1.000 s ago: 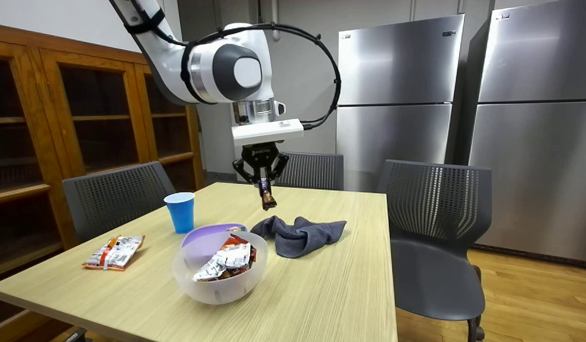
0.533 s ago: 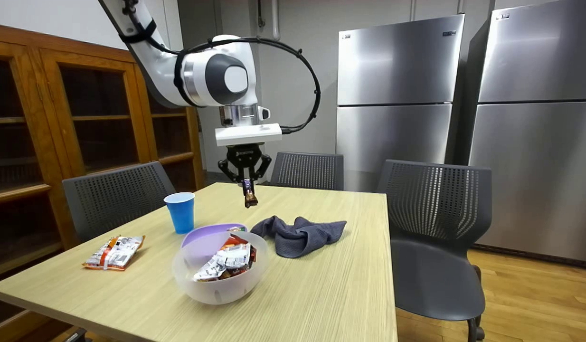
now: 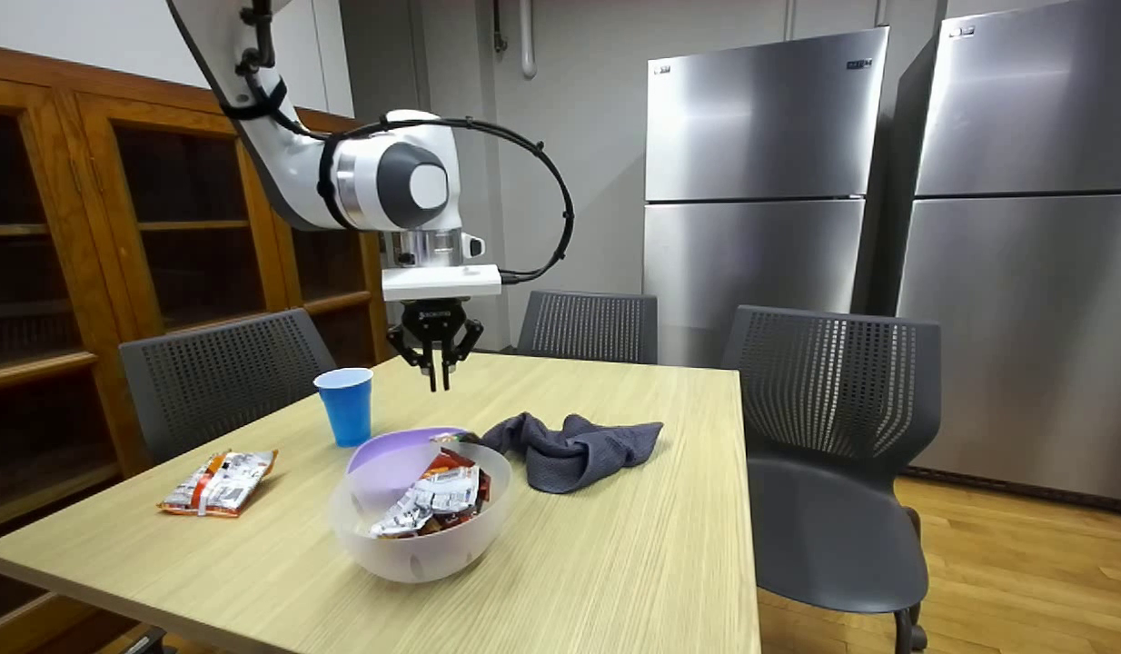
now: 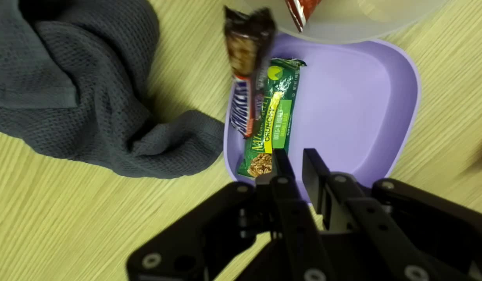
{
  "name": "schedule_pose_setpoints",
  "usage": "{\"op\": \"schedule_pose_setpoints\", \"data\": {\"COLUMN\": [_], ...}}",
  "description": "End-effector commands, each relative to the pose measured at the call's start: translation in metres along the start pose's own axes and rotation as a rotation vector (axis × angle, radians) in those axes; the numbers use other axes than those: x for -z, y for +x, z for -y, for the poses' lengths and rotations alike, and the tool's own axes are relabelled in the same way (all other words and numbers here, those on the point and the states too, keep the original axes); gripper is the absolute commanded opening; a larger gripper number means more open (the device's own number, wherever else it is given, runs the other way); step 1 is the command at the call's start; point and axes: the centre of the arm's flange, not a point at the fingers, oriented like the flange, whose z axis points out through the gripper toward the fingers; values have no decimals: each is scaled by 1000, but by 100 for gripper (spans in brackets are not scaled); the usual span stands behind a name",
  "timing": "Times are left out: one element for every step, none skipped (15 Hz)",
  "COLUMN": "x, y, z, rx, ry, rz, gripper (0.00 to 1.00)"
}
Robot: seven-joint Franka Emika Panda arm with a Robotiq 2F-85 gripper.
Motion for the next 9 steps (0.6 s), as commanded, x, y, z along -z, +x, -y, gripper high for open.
{"op": "schedule_pose_setpoints", "data": {"x": [-5,-7,-8,-8,-8,-6,-5,-3,-1], "y": [17,17,17,18,18,17,15,12,10], "z": [5,8,9,10,10,9,7,5,3], "rx": [4,12,18,19,21,23,29,34,38], "ry": [28,30,32,33,35,35,31,28,25], "rz": [19,17,17,16,16,13,13,13,13], "gripper": [4,4,4,4,4,4,4,4,42]}}
